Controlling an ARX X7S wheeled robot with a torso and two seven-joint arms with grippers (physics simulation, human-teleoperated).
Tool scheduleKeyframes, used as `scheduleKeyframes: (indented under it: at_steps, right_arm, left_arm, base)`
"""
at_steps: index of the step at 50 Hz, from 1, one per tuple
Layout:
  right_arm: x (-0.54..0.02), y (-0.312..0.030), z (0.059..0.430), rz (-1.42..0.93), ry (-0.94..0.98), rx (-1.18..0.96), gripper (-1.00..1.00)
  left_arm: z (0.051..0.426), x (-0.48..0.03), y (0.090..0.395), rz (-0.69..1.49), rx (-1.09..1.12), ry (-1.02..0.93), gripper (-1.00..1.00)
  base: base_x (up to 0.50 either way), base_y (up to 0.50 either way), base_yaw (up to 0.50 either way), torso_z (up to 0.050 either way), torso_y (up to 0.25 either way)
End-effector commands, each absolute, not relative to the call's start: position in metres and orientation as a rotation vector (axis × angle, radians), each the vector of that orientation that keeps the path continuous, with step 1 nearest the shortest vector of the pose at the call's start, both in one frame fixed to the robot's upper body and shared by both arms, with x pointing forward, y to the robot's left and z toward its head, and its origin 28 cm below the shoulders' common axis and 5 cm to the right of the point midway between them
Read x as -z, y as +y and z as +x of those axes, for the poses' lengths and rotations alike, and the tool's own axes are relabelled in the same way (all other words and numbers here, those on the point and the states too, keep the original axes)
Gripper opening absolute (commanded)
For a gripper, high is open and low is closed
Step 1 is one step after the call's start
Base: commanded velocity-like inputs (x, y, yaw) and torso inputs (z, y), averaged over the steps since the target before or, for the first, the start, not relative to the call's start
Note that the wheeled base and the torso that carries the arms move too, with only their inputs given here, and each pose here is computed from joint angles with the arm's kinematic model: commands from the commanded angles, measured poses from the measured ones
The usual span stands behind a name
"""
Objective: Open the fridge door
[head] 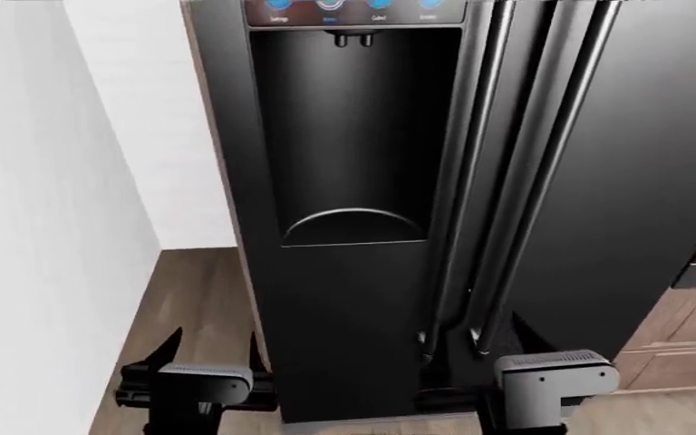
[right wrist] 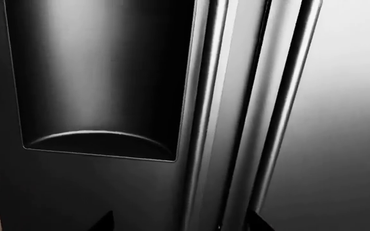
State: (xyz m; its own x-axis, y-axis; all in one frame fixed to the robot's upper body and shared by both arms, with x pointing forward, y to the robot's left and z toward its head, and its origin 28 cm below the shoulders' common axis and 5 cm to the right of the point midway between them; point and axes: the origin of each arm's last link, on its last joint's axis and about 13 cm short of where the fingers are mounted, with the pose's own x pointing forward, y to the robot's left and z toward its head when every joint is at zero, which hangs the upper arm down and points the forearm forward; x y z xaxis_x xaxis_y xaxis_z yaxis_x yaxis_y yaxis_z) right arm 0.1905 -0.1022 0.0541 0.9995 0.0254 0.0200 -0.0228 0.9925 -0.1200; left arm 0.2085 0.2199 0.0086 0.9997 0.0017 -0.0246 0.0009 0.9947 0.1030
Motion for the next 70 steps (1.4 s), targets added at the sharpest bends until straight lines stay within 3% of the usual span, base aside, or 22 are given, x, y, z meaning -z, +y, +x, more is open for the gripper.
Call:
scheduleKeyframes:
  at_steps: [1,60,70]
  right_arm:
    - [-0.0590,-0.1033,0.1905,-0.096,-0.082,-0.038,1.00]
    - [-0.0672,-0.1081,0.1929,-0.110,-0.121,0.001,1.00]
    - [-0.0680,-0.1056,0.1949,-0.110,-0.051,-0.033,1.00]
  left_arm:
    - [0.2076,-0.0042,0.2189,0.111,0.004,0.034,1.00]
    - [0.2065,-0.0018,0.2179,0.090,-0.007,0.090,1.00]
    - [0.2063,-0.0021,0.2177,0.090,-0.003,0.091,1.00]
  base:
    - [0.00,0.00,-0.50,0.000,0.000]
    - [0.00,0.00,-0.50,0.000,0.000]
    - [0.27,-0.13,0.00,0.000,0.000]
